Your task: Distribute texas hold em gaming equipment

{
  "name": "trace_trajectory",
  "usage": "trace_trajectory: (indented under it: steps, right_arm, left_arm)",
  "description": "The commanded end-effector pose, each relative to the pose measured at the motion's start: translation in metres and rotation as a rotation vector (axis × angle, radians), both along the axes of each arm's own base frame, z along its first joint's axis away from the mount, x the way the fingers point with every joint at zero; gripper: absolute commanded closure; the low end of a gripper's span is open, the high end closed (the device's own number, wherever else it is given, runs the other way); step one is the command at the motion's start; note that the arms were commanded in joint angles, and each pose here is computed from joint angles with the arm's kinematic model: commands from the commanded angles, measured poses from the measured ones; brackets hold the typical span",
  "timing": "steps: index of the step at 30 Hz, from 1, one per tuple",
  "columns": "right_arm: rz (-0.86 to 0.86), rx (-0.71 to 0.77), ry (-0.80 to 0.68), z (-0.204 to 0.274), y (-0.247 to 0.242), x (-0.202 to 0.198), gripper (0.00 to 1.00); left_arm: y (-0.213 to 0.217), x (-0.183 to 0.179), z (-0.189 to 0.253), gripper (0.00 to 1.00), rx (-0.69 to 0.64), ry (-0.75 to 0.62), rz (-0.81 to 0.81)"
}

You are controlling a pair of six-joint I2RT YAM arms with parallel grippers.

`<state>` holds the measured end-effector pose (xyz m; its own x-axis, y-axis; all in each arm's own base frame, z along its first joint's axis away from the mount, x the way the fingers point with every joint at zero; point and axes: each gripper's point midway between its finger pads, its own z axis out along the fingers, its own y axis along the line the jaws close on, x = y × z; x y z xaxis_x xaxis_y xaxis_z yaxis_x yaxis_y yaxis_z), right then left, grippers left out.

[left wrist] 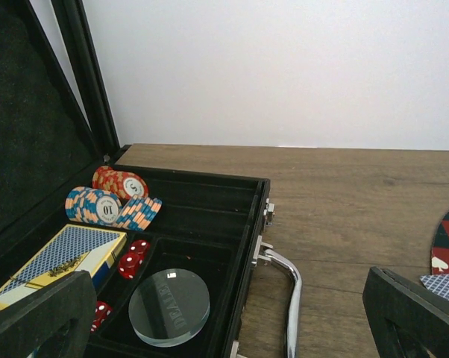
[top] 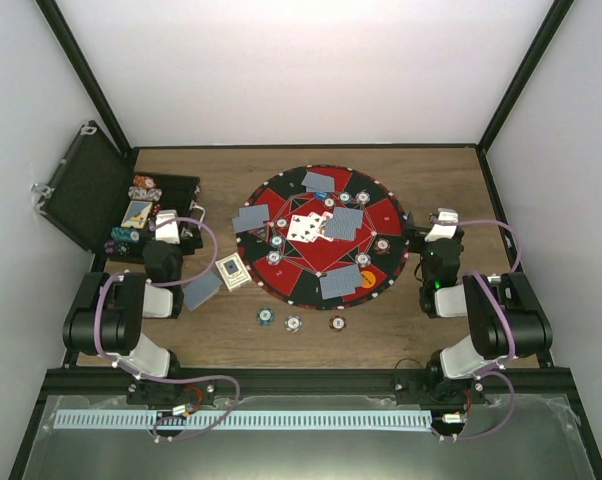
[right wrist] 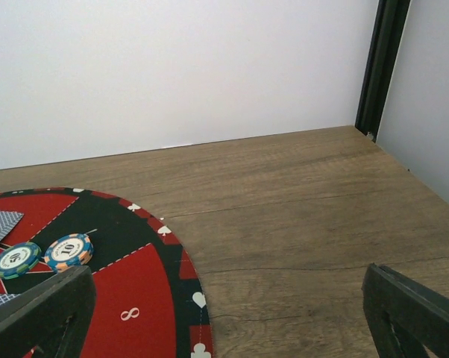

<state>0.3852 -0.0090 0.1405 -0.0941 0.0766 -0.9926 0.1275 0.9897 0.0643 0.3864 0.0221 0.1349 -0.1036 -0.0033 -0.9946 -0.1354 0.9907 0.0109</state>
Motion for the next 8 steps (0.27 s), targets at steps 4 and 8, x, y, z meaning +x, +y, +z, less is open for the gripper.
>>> trace_trajectory:
  steps: [4, 8]
  right_arm:
    - [0.006, 0.009, -0.032, 0.0097, 0.0001, 0.0021, 0.0]
    - [0.006, 0.009, -0.032, 0.0097, 0.0001, 0.0021, 0.0]
  left_arm:
    - [-0.0005, 0.002, 0.0008, 0.0, -0.018, -0.007, 0.003]
    - [-0.0002, 0.0012, 0.0008, 0.0, -0.018, -0.007, 0.004]
